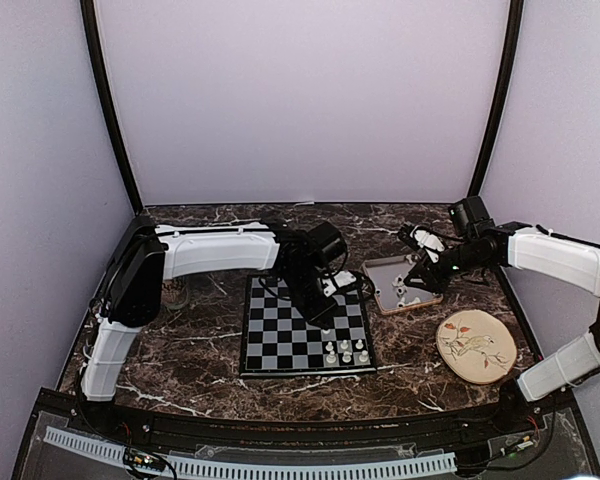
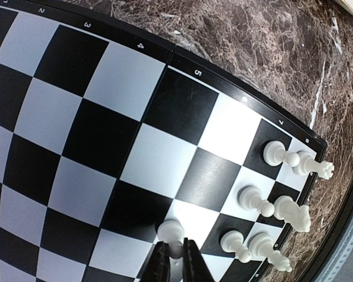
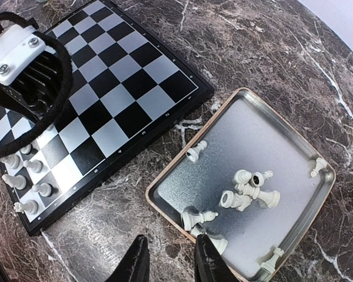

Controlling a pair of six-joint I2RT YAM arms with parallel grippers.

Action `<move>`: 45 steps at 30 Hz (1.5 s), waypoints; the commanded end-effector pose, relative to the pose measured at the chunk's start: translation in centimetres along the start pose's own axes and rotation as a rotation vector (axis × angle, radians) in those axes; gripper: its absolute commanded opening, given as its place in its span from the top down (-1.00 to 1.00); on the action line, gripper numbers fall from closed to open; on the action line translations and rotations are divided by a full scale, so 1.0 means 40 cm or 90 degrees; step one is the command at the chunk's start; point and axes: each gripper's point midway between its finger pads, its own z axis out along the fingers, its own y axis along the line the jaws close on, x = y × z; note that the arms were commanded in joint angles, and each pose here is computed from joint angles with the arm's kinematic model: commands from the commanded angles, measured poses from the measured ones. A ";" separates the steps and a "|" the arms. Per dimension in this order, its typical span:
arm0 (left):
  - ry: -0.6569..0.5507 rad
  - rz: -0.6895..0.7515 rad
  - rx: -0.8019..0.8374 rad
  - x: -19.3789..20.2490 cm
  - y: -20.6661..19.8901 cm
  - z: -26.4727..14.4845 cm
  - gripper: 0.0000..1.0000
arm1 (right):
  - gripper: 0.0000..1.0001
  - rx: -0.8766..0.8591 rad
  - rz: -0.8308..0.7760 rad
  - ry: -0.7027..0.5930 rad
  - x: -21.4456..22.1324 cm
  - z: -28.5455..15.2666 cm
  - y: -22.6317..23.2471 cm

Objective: Set up the chess pieces on the board
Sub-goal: Pick up the pawn from the chessboard, then place the pawn on e2.

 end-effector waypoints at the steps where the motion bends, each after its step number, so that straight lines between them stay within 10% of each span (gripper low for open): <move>1: 0.005 -0.002 -0.002 -0.005 -0.009 -0.018 0.90 | 0.46 0.005 -0.004 0.000 0.000 0.002 -0.007; 45: 0.034 0.025 0.004 0.100 -0.070 -0.038 0.89 | 0.45 0.016 -0.012 0.024 0.021 0.014 -0.019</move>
